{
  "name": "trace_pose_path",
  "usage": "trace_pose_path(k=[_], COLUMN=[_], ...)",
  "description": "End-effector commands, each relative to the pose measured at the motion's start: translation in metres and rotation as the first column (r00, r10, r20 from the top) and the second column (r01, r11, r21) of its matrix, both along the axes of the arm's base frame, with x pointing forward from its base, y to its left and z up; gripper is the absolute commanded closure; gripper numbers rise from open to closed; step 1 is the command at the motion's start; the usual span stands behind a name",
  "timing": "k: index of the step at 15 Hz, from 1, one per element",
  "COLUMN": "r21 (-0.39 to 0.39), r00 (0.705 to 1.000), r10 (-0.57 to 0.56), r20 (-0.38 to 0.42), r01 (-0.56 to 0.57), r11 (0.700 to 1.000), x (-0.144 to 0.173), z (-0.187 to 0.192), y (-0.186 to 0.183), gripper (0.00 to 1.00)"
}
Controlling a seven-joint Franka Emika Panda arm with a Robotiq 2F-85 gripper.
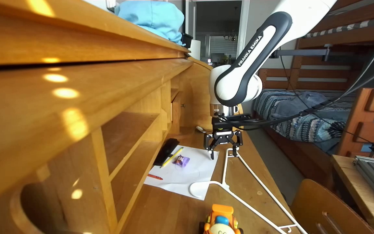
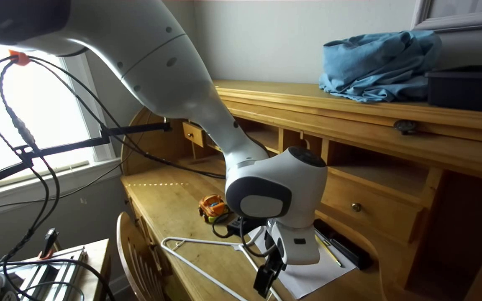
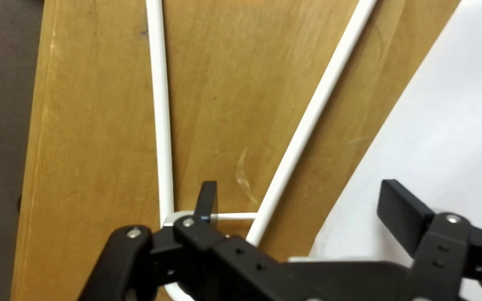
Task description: Pick up and hang the clothing hanger on the desk
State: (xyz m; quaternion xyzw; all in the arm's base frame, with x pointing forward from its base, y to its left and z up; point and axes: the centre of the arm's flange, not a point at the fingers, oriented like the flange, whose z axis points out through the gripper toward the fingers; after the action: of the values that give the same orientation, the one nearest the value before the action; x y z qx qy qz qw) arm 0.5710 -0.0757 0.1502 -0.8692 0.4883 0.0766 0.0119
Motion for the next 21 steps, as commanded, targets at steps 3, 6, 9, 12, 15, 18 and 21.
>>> trace_pose_path(k=[3,6,9,12,15,18,21], r21=[-0.002,-0.007,-0.013,-0.015,-0.009,-0.003,0.008], r00=[0.998,0.997,0.996,0.996,0.996,0.995,0.994], r10=[-0.068,-0.08,-0.089,-0.09,-0.091,-0.096,-0.109], r20=[-0.013,-0.014,-0.01,-0.009,-0.008,0.003,0.019], r01=[0.068,0.08,0.089,0.09,0.091,0.096,0.109], r11=[0.998,0.997,0.996,0.996,0.996,0.995,0.994], x=[0.006,0.006,0.007,0.008,0.007,0.005,0.002], z=[-0.002,-0.004,-0.003,-0.003,-0.002,0.004,0.011], y=[0.004,0.004,0.004,0.004,0.003,0.002,0.001], gripper=[0.37,0.59,0.81,0.99,0.98,0.98,0.98])
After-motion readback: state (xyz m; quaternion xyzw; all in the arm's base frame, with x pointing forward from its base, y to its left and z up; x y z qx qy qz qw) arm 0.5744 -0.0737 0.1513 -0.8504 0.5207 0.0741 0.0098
